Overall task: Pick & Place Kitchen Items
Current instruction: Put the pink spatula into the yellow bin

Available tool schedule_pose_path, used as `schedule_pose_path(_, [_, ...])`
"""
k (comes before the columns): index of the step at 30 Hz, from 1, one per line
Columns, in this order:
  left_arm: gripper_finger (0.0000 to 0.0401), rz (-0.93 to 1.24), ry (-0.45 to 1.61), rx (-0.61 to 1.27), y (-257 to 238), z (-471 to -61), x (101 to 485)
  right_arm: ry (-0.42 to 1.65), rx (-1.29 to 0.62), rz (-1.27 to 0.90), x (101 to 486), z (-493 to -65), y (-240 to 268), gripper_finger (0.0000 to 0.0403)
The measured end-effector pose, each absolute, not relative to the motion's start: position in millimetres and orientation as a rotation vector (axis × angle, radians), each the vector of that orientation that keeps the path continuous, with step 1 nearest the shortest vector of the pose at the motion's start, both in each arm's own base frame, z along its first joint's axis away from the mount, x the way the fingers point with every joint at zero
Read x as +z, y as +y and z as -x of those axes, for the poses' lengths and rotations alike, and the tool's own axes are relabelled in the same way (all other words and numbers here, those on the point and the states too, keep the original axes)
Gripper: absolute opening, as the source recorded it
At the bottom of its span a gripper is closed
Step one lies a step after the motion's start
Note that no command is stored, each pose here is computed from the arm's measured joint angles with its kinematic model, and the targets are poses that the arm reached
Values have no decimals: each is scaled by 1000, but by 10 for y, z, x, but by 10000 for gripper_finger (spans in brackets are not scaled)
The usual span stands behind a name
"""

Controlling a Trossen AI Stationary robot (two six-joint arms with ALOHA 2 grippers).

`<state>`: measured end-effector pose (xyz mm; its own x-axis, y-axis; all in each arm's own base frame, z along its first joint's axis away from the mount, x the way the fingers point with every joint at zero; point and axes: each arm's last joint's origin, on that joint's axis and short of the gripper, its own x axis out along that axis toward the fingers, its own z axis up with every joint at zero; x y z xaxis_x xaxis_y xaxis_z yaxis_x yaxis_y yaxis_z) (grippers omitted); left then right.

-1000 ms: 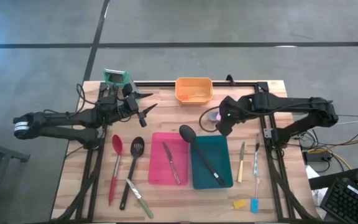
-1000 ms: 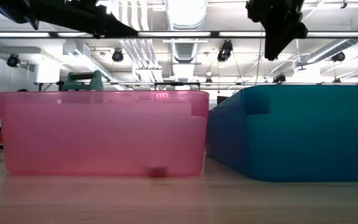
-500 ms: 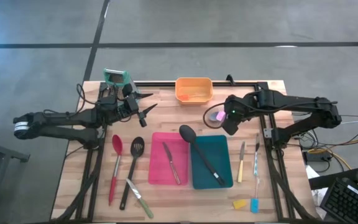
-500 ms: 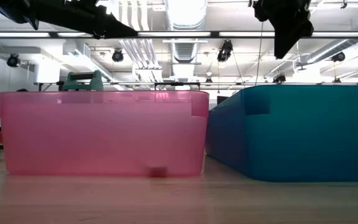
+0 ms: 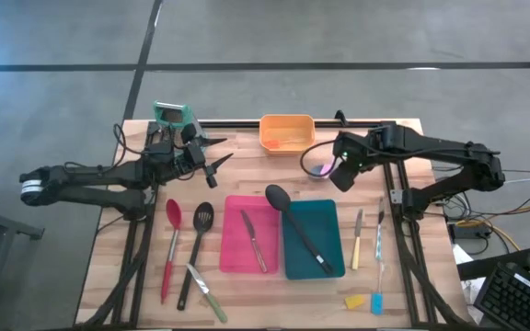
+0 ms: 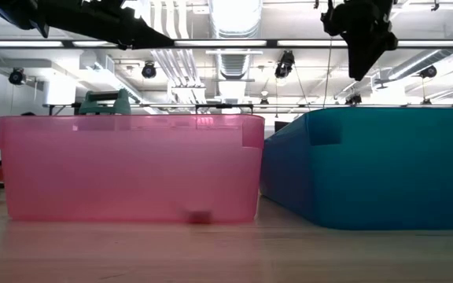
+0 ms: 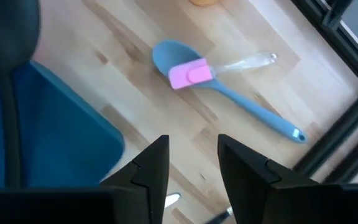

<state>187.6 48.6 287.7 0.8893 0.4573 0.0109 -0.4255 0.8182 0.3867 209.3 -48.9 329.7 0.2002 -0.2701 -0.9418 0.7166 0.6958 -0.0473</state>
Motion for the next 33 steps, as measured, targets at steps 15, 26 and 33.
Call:
schedule_pose_path(15, [218,-392,84,471,486,-1876,2877,1218,-720,-375,3286,-2066,-509,130])
schedule_pose_path(26, [218,-384,82,471,486,-1876,2877,1248,-783,-323,3213,-2016,-668,91])
schedule_pose_path(33, [218,-383,82,471,486,-1876,2877,1281,-770,-282,3058,-1981,-873,89])
